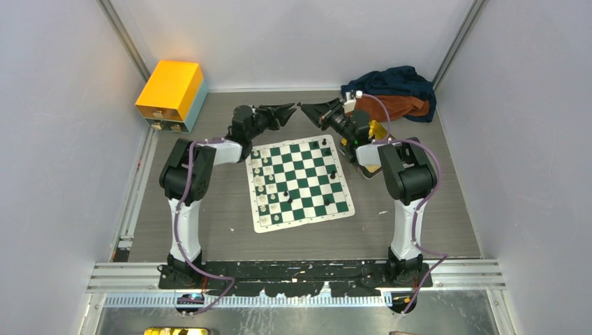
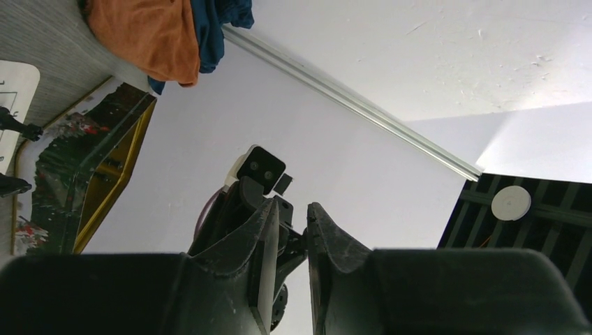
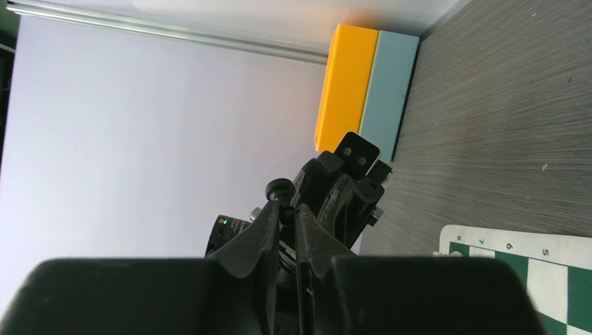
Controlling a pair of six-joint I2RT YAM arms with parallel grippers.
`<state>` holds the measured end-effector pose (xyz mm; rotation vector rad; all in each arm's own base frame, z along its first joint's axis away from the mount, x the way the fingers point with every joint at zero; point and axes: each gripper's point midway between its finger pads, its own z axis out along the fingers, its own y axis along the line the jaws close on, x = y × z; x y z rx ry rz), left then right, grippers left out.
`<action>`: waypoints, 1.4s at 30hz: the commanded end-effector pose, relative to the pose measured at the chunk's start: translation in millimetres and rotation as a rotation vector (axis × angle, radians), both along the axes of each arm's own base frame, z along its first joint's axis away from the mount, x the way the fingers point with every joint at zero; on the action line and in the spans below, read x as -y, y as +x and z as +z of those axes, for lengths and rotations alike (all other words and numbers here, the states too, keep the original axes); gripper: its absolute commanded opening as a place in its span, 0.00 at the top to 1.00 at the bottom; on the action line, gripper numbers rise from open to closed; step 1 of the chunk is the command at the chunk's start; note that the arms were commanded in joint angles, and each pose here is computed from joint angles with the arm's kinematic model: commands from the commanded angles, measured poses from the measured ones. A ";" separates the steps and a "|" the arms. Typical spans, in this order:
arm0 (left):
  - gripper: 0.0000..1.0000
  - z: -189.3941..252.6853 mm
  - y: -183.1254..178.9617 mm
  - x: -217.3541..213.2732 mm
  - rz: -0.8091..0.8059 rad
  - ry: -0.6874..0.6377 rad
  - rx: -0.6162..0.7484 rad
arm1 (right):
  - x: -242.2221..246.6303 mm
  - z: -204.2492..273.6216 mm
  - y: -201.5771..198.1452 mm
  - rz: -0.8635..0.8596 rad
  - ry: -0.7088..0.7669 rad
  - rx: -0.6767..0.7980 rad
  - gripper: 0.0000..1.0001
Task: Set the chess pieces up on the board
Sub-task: Place the chess piece on the chessboard.
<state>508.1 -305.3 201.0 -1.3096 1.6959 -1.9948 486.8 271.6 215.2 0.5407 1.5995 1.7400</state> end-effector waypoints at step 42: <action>0.35 -0.1 -83.5 -116.0 -0.273 1.136 0.222 | 44.7 -72.8 -104.6 0.336 -1.553 -0.391 0.99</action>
